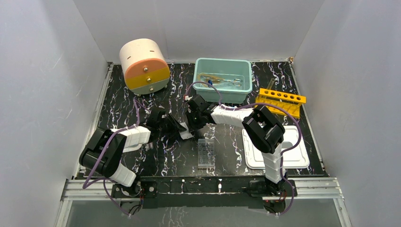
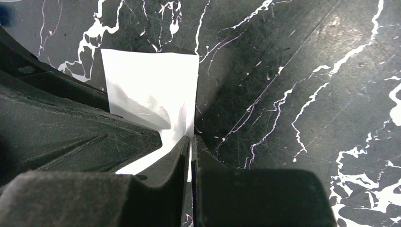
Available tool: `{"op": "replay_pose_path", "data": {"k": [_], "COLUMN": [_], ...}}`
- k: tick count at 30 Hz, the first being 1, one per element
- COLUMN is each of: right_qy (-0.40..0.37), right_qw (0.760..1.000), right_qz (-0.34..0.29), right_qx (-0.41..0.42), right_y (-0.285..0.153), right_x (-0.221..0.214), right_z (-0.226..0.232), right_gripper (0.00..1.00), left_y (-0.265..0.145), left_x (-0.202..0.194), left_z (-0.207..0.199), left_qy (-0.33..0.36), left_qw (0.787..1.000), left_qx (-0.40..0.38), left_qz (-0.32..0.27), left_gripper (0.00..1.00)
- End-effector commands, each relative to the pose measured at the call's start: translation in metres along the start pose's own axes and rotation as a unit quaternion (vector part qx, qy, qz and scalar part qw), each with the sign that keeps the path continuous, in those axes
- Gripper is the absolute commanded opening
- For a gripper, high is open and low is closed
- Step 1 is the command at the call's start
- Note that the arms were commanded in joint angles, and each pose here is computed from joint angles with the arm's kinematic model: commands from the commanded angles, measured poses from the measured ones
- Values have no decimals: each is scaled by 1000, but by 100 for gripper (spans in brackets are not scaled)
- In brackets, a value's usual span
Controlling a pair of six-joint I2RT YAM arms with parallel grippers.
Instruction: Organize the chemistry lab equipment
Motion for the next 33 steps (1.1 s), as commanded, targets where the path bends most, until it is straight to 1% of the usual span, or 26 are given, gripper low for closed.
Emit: {"op": "replay_pose_path", "data": {"k": [1,4,8,10,14,16,19,21,24,25,28,30,33], "right_qy": [-1,-1,2,4,20,22,14,4,-5,-13,-72,-114,-151], "right_qw": [994,994,995,996,999,1000,997,992,983,978,960,947,939], "right_qz": [108,105,95,82,33,1,-62,-104,-160,-179,-229,-248,-246], "right_qx": [-29,-31,-36,-38,-24,-3,45,66,93,104,145,169,189], "right_y": [18,18,15,9,-23,-45,-84,-111,-153,-167,-203,-222,-230], "right_x": [-61,-58,-51,-42,-4,18,52,74,105,114,130,135,132], "right_z": [-19,-19,-18,-19,-20,-17,-9,-6,-4,-3,10,20,26], "right_gripper": [14,14,15,15,21,27,38,47,57,61,78,83,84], "left_y": [1,0,-2,-6,-21,-31,-50,-62,-81,-87,-107,-121,-129], "left_x": [-1,-1,0,1,7,10,11,11,9,5,-4,-8,-9], "left_z": [-11,-11,-13,-17,-32,-44,-67,-82,-102,-108,-127,-144,-169], "left_qy": [28,36,50,61,102,131,185,219,274,292,343,370,383], "left_qw": [999,999,998,997,994,990,978,969,952,944,918,901,884], "left_qx": [-38,-37,-35,-37,-45,-58,-92,-114,-141,-153,-193,-217,-260], "left_qz": [1,3,3,1,-11,-17,-19,-14,0,13,44,63,72], "left_gripper": [29,20,0,0,0,0,0,0,0,0,0,0,0]}}
Point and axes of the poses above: each gripper's point midway between its finger pads, its own y axis out along the fingers, its own z axis along the line the jaws close on, x = y × z, the point moved 2 cm from there along -y, back along the fingers, and after that the axes turned 5 degrees about -y, right-handed, at the moved point
